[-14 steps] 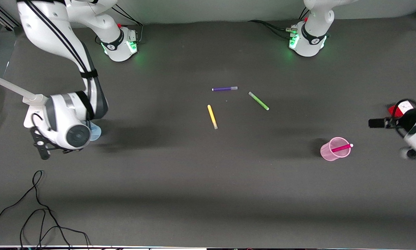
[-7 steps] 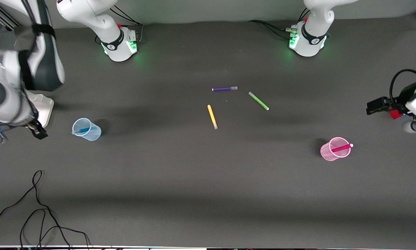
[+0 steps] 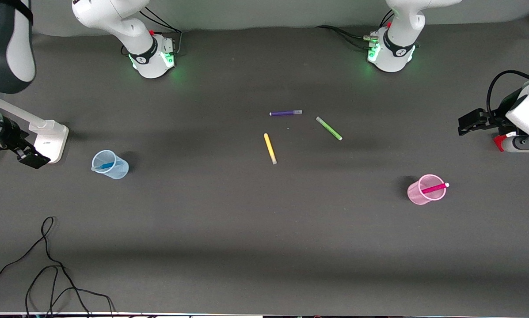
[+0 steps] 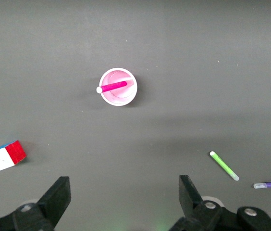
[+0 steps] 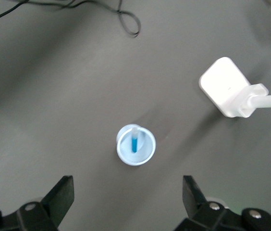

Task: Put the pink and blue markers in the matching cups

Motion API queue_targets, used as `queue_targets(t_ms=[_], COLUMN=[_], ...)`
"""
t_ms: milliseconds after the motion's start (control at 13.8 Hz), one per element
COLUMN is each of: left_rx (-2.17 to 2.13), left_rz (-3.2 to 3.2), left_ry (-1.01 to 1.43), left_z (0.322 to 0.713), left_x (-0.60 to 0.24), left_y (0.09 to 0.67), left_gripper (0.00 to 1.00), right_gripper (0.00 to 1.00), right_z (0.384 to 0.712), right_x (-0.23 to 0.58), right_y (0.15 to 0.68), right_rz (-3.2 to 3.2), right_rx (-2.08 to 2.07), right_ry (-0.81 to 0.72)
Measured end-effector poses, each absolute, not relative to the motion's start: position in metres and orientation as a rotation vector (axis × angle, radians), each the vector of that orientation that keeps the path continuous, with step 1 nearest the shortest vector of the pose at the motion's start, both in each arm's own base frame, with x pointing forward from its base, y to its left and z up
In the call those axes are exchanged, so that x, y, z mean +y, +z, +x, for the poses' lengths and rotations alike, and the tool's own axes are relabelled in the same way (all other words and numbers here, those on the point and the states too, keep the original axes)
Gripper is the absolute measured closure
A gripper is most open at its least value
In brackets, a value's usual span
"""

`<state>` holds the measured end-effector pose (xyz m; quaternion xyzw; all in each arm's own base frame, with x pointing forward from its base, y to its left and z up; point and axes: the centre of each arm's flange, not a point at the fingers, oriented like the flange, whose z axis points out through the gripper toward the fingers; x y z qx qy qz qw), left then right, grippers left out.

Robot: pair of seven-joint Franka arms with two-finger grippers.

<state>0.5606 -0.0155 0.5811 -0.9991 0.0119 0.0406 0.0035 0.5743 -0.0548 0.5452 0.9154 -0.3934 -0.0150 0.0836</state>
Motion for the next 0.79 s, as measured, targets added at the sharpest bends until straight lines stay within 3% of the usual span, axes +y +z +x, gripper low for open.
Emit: queue_targets(t_ms=[289,794], left_rx=[0.031,0.033], left_rz=[-3.134,-3.134], left_ry=[0.135,0.147], left_z=[0.56,0.56], left_x=[-0.013,-0.014], left_y=[0.579,0.576], left_gripper=[0.0,0.0], right_gripper=[0.0,0.0], right_z=[0.563,0.533], right_x=[-0.073,-0.045], right_y=[0.553,0.568], right_rz=[2.866,3.082], right_rx=[-1.082,-0.753], right_ry=[-0.148,-0.199])
